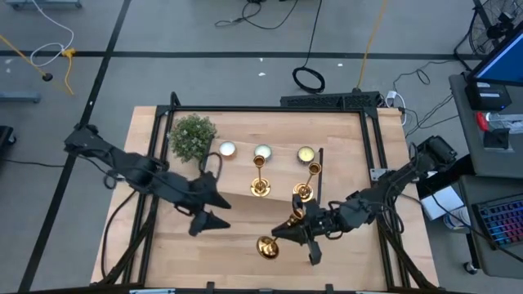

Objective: Pick & Place candle stick holders
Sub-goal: Put the gold candle holder on the shelf

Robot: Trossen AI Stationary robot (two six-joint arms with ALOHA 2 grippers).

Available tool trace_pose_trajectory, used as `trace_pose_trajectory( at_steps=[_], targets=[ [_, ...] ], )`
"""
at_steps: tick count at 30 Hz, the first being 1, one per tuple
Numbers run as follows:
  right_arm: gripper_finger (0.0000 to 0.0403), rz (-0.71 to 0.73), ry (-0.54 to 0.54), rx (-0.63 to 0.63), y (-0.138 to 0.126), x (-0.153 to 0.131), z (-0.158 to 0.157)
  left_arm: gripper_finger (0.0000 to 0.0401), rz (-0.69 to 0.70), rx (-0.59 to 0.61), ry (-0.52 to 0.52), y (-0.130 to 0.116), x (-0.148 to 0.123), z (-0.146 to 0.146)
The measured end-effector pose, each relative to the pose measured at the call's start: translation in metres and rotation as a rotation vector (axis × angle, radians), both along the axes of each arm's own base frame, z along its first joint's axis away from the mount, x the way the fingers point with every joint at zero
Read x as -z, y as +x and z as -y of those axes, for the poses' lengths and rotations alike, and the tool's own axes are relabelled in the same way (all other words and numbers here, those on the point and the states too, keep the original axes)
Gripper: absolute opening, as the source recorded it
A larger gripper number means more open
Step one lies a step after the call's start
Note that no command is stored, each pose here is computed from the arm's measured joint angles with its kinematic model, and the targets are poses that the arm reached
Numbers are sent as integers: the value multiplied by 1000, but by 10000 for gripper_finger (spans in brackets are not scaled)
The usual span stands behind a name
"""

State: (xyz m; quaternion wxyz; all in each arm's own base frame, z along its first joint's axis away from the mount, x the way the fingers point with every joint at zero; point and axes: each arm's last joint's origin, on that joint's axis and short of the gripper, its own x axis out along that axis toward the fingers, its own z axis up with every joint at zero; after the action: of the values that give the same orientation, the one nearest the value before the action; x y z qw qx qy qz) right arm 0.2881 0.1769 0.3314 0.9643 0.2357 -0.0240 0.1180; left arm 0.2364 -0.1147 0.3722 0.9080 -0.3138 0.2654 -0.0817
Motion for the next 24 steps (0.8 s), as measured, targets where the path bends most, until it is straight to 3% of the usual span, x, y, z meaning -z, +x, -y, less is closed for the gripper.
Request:
trace_pose_trajectory(
  at_steps=[9, 24],
  targets=[
    [8, 7, 8, 21, 2, -1, 4, 351, 128, -22, 44, 28, 1, -6],
    [8, 52, 42, 97, 9, -6, 19, 351, 171, 34, 43, 42, 3, -13]
  ],
)
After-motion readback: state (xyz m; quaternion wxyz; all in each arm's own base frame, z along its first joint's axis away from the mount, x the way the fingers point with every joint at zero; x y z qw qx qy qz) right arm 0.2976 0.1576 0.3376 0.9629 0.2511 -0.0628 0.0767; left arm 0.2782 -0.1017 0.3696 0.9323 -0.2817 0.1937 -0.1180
